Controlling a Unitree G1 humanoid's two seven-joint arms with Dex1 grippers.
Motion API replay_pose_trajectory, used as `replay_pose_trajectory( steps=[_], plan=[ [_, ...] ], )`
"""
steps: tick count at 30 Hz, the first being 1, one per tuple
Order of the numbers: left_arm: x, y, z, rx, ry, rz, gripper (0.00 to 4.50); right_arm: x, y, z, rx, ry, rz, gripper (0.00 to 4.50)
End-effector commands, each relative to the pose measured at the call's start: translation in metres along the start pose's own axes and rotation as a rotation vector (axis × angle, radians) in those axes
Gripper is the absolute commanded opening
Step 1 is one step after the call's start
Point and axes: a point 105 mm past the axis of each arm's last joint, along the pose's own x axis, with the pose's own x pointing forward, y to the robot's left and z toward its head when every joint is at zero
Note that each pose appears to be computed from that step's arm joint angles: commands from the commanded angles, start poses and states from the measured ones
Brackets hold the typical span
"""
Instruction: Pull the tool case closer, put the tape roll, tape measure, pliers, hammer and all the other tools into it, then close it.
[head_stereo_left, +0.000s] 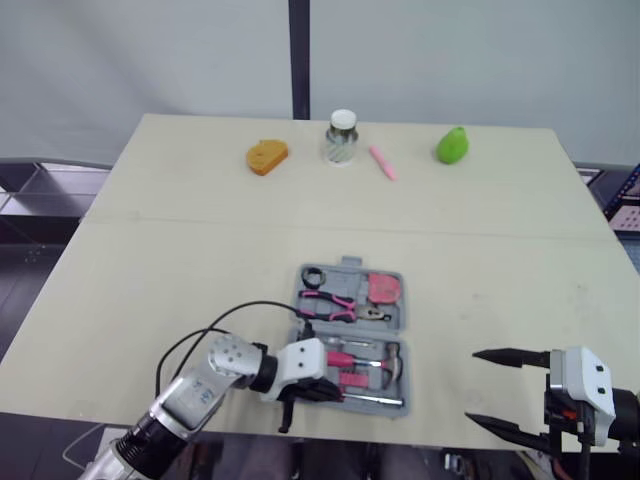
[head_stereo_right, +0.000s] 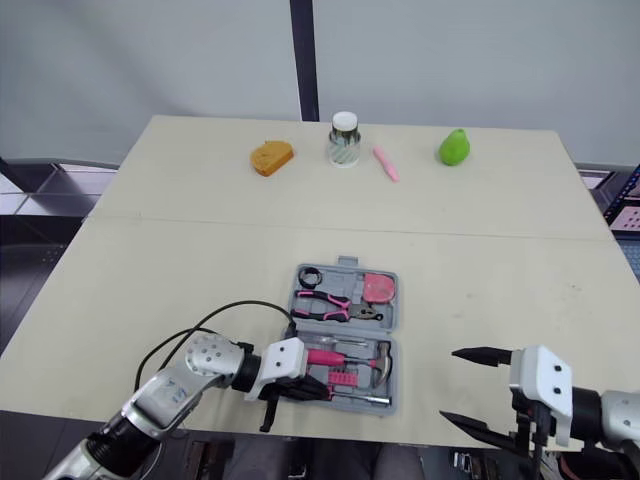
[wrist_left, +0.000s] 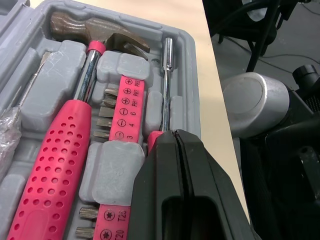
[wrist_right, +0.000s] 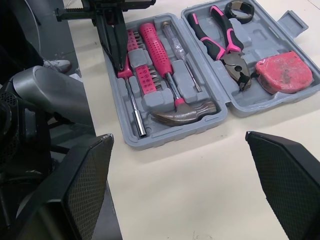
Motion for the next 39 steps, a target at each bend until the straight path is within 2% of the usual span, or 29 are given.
replay_pose_trajectory(
  steps=[1, 7, 12, 16, 24, 28, 34, 35, 39],
  plan=[
    [-0.009, 0.000, -0.009, -0.074, -0.015, 0.028, 0.07, 0.003, 0.001, 0.009, -0.035, -0.038, 0.009, 4.50],
    [-0.061, 0.024, 0.043, -0.080, -0.284, 0.200, 0.07, 0.010, -0.011, 0.013, -0.066, -0.050, 0.007, 4.50],
    [-0.103, 0.032, 0.057, -0.103, -0.377, 0.297, 0.07, 0.018, -0.024, 0.016, -0.094, -0.050, 0.002, 4.50],
    [-0.132, 0.031, 0.046, -0.139, -0.353, 0.365, 0.07, 0.025, -0.029, 0.018, -0.108, -0.055, -0.003, 4.50],
    [-0.166, 0.005, 0.001, -0.265, -0.270, 0.482, 0.07, 0.032, -0.025, 0.009, -0.056, -0.020, -0.044, 4.50],
    [-0.171, -0.011, -0.015, -0.318, -0.255, 0.502, 0.00, 0.034, -0.017, 0.003, -0.018, -0.018, -0.061, 3.25],
    [-0.177, -0.028, -0.041, -0.394, -0.236, 0.554, 0.00, 0.040, -0.007, -0.006, 0.046, -0.024, -0.078, 0.29],
    [-0.177, -0.030, -0.044, -0.402, -0.235, 0.560, 0.00, 0.040, -0.006, -0.008, 0.053, -0.025, -0.083, 0.03],
    [-0.179, -0.043, -0.060, -0.435, -0.231, 0.595, 0.00, 0.039, -0.002, -0.014, 0.074, -0.012, -0.102, 0.03]
  ],
)
